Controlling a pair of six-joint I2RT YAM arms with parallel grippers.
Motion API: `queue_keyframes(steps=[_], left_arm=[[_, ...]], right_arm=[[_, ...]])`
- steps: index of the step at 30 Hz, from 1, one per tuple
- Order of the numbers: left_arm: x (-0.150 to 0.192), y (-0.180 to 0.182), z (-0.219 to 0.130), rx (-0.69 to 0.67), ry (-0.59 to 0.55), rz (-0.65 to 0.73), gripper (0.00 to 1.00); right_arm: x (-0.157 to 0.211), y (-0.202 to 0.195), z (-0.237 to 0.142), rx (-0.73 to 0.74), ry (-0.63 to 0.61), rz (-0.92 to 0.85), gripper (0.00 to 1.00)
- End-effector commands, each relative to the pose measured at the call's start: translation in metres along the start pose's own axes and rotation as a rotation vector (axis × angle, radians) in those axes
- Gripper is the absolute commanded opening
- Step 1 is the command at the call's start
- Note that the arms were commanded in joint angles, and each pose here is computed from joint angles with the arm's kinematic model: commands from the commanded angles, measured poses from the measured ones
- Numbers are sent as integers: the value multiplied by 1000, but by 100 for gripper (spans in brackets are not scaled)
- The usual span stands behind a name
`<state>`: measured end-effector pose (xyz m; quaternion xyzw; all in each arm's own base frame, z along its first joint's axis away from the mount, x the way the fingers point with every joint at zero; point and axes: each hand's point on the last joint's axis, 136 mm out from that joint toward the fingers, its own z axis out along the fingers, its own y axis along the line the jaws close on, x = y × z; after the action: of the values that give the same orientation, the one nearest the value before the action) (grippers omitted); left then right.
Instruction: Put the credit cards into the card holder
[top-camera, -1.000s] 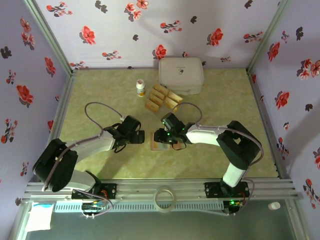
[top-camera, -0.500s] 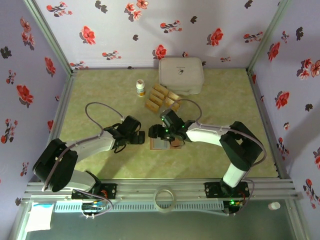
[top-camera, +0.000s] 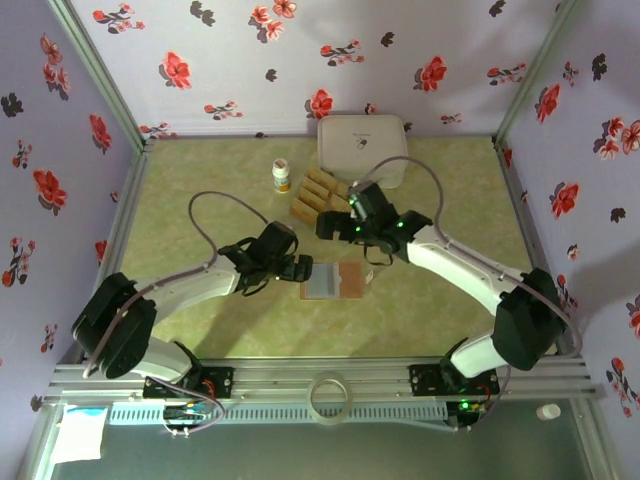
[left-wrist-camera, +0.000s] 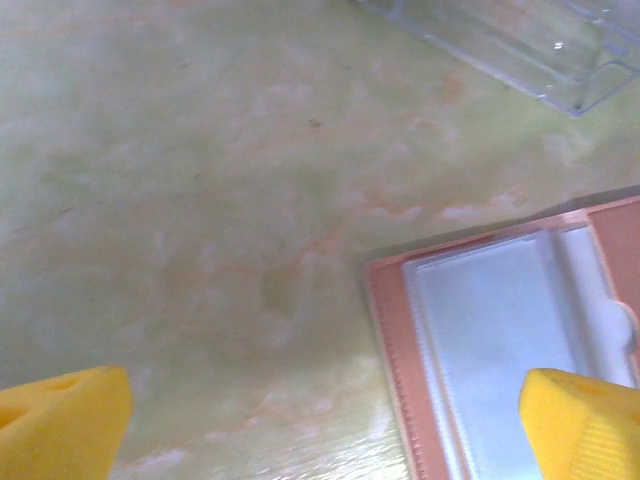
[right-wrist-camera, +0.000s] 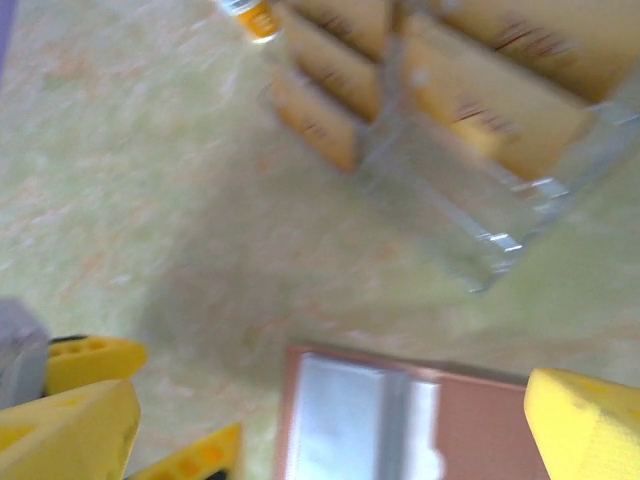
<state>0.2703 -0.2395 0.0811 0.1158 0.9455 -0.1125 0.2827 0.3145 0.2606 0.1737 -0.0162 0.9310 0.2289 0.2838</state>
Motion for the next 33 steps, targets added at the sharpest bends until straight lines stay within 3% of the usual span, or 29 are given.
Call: queue_keyframes(steps=[1, 6, 9, 21, 33], left_arm=[[6, -10, 10, 7, 32, 44, 100], [18, -8, 22, -12, 55, 36, 100], [25, -2, 26, -33, 64, 32, 100], [33, 14, 23, -86, 60, 3, 100], [40, 20, 24, -97, 71, -5, 100]], right_arm=[[-11, -24, -7, 82, 18, -72, 96], [-28, -38, 2, 211, 74, -296, 61], [-30, -43, 20, 262, 145, -409, 49], [-66, -50, 74, 353, 199, -557, 44], [-63, -57, 102, 334, 263, -562, 33]])
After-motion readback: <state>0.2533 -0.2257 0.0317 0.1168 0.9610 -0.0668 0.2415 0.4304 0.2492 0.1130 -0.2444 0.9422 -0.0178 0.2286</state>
